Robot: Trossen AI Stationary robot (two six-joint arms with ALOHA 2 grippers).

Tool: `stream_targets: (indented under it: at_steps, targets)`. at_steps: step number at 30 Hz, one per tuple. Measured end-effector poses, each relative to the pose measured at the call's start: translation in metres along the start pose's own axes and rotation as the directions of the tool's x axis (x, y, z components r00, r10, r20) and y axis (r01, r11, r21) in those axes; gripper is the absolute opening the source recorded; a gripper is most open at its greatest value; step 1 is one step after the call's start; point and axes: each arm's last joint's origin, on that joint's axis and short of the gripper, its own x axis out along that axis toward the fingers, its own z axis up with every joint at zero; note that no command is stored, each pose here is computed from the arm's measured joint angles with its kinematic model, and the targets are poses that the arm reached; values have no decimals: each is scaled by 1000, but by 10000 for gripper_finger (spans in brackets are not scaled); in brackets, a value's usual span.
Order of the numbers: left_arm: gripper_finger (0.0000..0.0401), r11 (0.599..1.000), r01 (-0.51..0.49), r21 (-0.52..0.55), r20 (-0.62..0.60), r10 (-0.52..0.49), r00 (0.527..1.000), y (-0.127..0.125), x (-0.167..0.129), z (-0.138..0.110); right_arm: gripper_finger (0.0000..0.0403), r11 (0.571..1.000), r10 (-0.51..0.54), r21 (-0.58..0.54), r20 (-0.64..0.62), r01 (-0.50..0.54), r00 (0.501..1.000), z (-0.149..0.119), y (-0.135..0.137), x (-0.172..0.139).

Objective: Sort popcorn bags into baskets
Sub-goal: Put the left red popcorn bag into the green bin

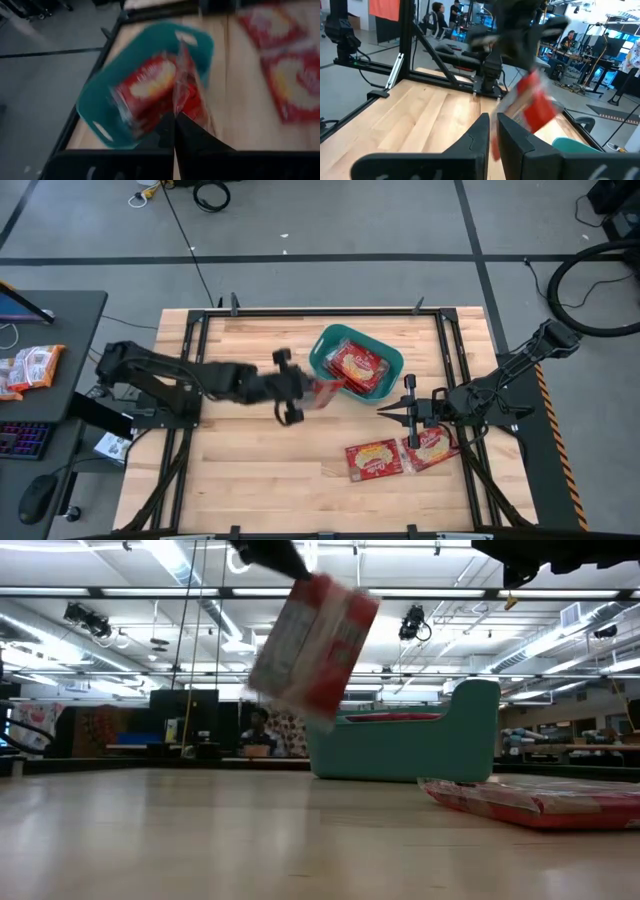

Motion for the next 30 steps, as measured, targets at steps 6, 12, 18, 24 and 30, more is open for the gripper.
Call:
stream_targets:
  at_steps: [6, 12, 18, 24, 30]
  targets:
    - [1, 995, 10, -95, 151, 5, 989, 40, 1, 28, 41, 1000, 0, -14, 0, 0, 1000, 0, 0, 0]
    - [1, 987, -86, -134, 201, 112, 973, 72, 22, 33, 41, 1000, -1, -13, 3, 1, 1000, 0, 0, 0]
    - [1, 980, -106, -171, 179, 137, 974, 98, 54, 25, 41, 1000, -2, -19, 6, 2, 1000, 1, 0, 0]
    - [1, 980, -58, -191, 186, 94, 978, 111, 86, 17, 41, 1000, -1, -23, 5, 2, 1000, 1, 0, 0]
    - [3, 986, 40, -164, 125, -19, 992, 89, 132, -2, 41, 1000, -2, -24, 2, 2, 1000, 0, 0, 0]
